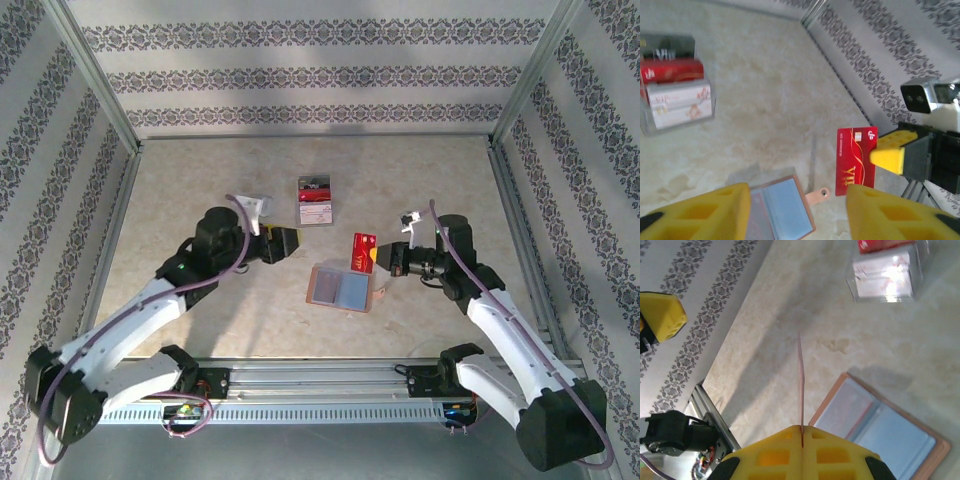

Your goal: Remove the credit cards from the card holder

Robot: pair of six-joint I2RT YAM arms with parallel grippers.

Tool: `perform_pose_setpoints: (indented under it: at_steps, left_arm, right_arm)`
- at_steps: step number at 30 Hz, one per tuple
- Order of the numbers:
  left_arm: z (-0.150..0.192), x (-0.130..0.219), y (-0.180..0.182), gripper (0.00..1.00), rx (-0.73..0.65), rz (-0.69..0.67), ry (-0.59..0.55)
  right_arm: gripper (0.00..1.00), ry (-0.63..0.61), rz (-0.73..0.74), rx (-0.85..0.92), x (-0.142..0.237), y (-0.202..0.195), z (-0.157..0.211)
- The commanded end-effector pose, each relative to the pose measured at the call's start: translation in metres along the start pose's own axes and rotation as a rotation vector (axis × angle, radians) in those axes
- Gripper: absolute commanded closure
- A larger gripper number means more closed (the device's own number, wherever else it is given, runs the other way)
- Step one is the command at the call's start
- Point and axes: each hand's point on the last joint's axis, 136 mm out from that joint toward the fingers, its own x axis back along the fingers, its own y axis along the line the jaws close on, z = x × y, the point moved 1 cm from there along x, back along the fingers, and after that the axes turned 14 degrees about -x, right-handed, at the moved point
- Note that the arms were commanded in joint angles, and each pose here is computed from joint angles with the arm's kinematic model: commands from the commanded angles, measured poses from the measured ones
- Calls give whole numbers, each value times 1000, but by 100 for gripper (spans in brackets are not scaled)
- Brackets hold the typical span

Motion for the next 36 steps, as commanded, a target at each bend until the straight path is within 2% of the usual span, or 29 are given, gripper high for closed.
perform_pose_setpoints:
  at_steps: [1, 5, 10, 12, 15, 20, 29, 36]
  left_arm:
    - [-6, 23, -5, 39, -187, -2, -46]
    - [-24, 50, -24, 33, -337, 40, -131]
    - [-37, 71, -46, 27, -482, 109, -169]
    - [-39, 77, -54, 22, -540, 139, -181]
    - [-40, 86, -69, 12, -646, 209, -179]
    - [-46, 94, -75, 8, -835, 215, -157]
    - [-34, 74, -79, 8, -945, 329, -57]
    - [-29, 61, -82, 10, -949, 396, -34]
  right_arm:
    - [100, 19, -36, 196, 9, 25, -7]
    - [100, 30, -58, 333, 14, 47, -16]
    - [100, 58, -68, 531, 18, 74, -21]
    - [100, 68, -59, 611, 20, 81, -21]
    - [100, 79, -76, 701, 21, 91, -21]
    - [100, 134, -58, 832, 19, 98, -19]
    - [100, 240, 68, 1069, 10, 94, -13]
    - [100, 284, 19, 1229, 2, 109, 2]
